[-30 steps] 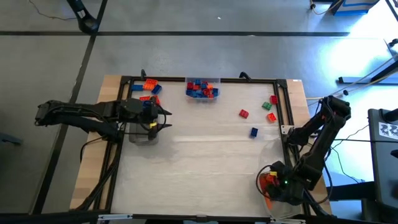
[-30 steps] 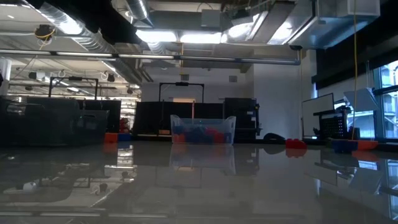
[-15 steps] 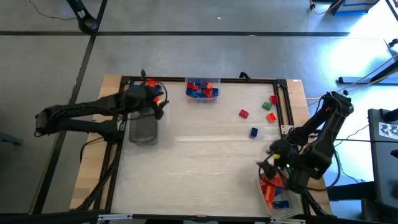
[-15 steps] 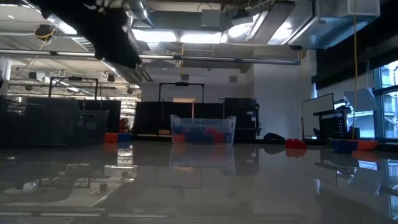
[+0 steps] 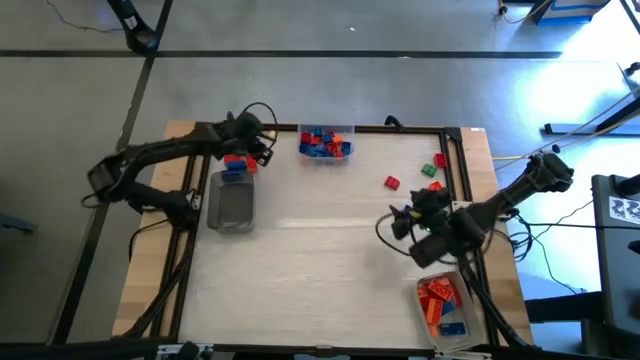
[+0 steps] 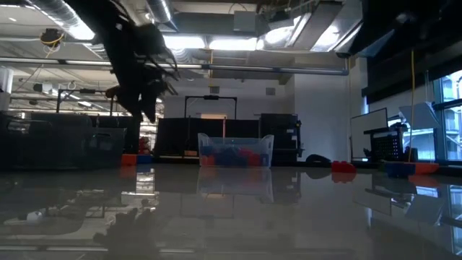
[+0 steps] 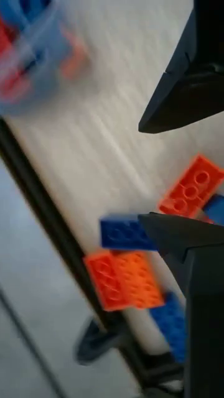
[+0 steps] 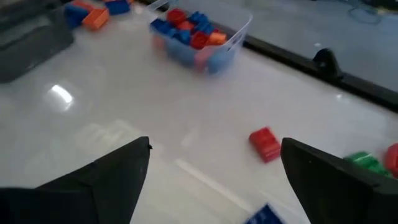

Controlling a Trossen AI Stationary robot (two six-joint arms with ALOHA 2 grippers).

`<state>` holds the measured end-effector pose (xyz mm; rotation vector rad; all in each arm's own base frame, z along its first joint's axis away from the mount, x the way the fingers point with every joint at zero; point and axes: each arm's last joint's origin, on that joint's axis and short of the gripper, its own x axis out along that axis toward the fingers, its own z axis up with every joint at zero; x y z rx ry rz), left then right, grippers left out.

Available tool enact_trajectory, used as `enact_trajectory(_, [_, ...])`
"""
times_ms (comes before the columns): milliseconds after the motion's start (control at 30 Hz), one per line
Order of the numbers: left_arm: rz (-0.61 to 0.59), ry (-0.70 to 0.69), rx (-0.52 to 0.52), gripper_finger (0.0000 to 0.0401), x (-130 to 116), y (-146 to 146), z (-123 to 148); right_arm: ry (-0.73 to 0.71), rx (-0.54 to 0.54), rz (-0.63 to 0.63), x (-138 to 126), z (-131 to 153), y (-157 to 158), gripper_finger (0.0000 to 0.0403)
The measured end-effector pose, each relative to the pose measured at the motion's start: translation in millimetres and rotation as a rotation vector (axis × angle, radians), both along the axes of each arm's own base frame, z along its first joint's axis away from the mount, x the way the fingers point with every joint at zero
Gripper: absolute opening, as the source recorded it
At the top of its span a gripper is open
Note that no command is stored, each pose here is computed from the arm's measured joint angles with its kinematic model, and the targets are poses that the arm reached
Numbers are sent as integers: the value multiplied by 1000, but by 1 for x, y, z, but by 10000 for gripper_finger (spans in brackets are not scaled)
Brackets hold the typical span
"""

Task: Sort blocks by size
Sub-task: Put the orange 8 stud game piece into the gray bin

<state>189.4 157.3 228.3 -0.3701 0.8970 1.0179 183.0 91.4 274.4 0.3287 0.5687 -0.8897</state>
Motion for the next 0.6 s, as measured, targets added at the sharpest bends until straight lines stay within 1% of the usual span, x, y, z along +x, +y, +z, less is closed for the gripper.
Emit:
enact_trajectory(133, [83,79,-114,196,3,19,-10,-37,-10,-55,11,-5,-12,358])
enact_trajectory(300, [116,103,-236,187,6,36,-32,-25,-28,-58,18,-9,-20,358])
enact_trajectory(467, [141,150,-350,187,6,39,-53,-13,-41,-38,19,-13,-20,358])
enact_trajectory(600, [142,194,-398,186,7,40,-65,-10,-42,-37,19,-15,-20,358])
